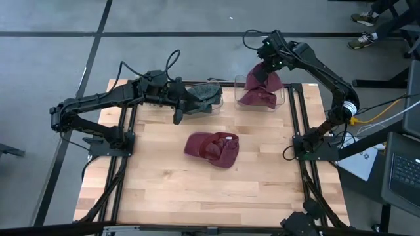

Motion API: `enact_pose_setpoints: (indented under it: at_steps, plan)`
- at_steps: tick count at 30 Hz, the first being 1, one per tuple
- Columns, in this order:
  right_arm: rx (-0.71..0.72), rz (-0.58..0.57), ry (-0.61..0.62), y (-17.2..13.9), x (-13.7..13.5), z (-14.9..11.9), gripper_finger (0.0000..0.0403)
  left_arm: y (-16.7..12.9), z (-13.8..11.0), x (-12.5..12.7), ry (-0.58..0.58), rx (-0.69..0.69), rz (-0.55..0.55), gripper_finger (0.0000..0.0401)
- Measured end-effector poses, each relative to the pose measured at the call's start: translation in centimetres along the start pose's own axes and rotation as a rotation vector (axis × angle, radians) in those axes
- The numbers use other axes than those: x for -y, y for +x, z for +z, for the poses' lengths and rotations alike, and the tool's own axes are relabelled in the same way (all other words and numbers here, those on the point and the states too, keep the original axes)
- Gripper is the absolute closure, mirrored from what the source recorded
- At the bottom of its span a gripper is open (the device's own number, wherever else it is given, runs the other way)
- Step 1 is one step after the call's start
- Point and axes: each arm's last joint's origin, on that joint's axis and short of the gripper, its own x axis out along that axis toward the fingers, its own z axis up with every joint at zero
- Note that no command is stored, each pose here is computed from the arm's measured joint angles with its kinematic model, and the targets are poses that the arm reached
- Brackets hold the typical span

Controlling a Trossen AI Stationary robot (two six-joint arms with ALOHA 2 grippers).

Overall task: Pick & Place hat
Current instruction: Put the bottom red cap on the red cap in the right transparent bin

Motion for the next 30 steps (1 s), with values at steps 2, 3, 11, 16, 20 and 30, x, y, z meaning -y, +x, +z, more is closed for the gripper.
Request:
enact_pose_setpoints:
  at_steps: [2, 3, 11, 16, 20, 30]
  plan:
    - [0.01, -0.002, -0.019, 0.0, 0.0, 0.1, 0.0395, 0.0, 0.0, 0.0, -0.001, -0.005, 0.0, 0.0244]
    - [0.015, -0.003, -0.032, 0.0, 0.0, 0.2, 0.0395, 0.0, -0.1, 0.0, -0.001, -0.006, 0.0, 0.0245]
    - [-0.012, 0.003, -0.059, 1.9, -0.4, -0.1, 0.0395, 0.0, -0.1, 0.0, -0.001, -0.007, 0.0, 0.0242]
    - [-0.072, 0.017, -0.048, 4.7, -1.5, -1.7, 0.0395, 0.0, -0.2, 0.0, -0.004, -0.022, 0.0, 0.0246]
    - [-0.103, 0.05, -0.012, 6.2, -2.1, -2.9, 0.0395, 0.0, -0.3, 0.0, -0.014, -0.028, 0.003, 0.0248]
    - [0.035, 0.059, -0.054, 3.1, -1.8, -2.6, 0.0395, 0.0, -0.2, -0.2, 0.011, -0.02, 0.067, 0.0247]
